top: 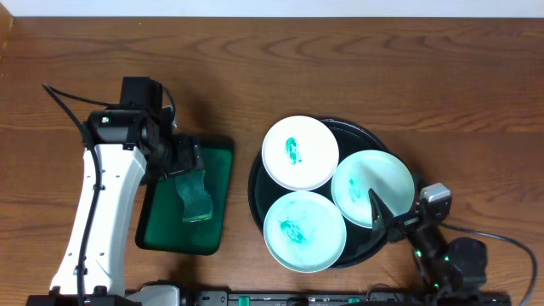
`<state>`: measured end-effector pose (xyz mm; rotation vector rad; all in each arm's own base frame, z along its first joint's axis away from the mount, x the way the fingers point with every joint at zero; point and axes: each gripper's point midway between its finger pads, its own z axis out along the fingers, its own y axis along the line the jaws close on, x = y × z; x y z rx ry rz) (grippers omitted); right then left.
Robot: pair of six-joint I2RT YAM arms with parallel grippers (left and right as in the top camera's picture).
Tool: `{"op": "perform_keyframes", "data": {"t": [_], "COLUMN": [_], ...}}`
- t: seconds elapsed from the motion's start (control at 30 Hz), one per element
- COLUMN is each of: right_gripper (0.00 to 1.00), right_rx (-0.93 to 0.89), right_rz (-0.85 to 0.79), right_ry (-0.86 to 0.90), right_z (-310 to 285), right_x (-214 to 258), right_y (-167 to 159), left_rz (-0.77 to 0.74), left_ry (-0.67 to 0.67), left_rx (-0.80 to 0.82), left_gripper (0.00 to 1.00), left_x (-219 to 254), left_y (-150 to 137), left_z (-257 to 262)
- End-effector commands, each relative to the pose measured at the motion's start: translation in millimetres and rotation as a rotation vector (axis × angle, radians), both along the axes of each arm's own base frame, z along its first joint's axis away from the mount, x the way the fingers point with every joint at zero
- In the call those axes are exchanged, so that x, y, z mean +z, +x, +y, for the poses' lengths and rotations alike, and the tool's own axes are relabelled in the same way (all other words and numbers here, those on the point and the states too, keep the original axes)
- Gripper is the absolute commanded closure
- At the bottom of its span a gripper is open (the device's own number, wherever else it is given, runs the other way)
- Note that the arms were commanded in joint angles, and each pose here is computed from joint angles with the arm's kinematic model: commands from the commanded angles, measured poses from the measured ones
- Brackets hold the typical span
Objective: Clean dirty plates on tray and stack at the side
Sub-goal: 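Move the left gripper over the green sponge on the green tray, then raise the right arm and reach toward the top-right plate rim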
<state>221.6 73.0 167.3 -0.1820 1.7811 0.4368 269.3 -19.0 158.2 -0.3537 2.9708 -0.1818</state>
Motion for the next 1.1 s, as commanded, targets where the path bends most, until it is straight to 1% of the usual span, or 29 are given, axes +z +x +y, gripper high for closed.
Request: {"op": "perform_keyframes", "data": {"t": [0.0, 0.13, 0.3, 0.37, 0.4, 0.6, 0.73, 0.9, 1.0, 1.07], "right_gripper": [0.01, 0.01, 0.01, 0.01, 0.01, 0.01, 0.01, 0.01, 0.01, 0.01], "right_rx": [0.014, 0.034, 0.107, 0.129, 0.142, 0.170, 0.182, 0.183, 0.162, 0.126], "right_rz": [-0.020, 0.124, 0.432, 0.563, 0.657, 1.086, 1.292, 1.387, 1.370, 1.321], "right_ry": [-0.052, -0.063, -0.100, -0.135, -0.152, -0.166, -0.178, -0.176, -0.210, -0.255], "right_z": [-0.9, 2.3, 12.1, 12.8, 12.9, 13.8, 14.4, 14.9, 10.3, 3.3], "right_x": [50.4, 80.1, 88.2, 83.4, 79.8, 49.5, 22.0, -1.2, -5.9, -7.9], "right_y": [-4.1, 3.0, 21.3, 28.9, 32.2, 40.8, 37.8, 42.2, 48.8, 59.5], "left_rz": [-0.020, -0.025, -0.025, -0.025, -0.025, -0.025, -0.025, -0.025, -0.025, -0.025], "left_ry": [-0.009, -0.009, -0.009, -0.009, -0.009, -0.009, -0.009, -0.009, -0.009, -0.009], "left_rx": [0.008, 0.008, 0.008, 0.008, 0.008, 0.008, 0.008, 0.008, 0.008, 0.008], "left_gripper": [0.15, 0.15, 0.15, 0.15, 0.15, 0.15, 0.15, 0.15, 0.15, 0.15], "left_x": [5.4, 5.6, 5.6, 5.6, 5.6, 5.6, 5.6, 5.6, 5.6, 5.6], "left_y": [4.4, 5.6, 5.6, 5.6, 5.7, 5.8, 5.8, 5.7, 5.8, 5.8], "left_z": [-0.1, -0.1, -0.1, -0.2, -0.1, -0.1, -0.1, -0.1, -0.1, -0.1]}}
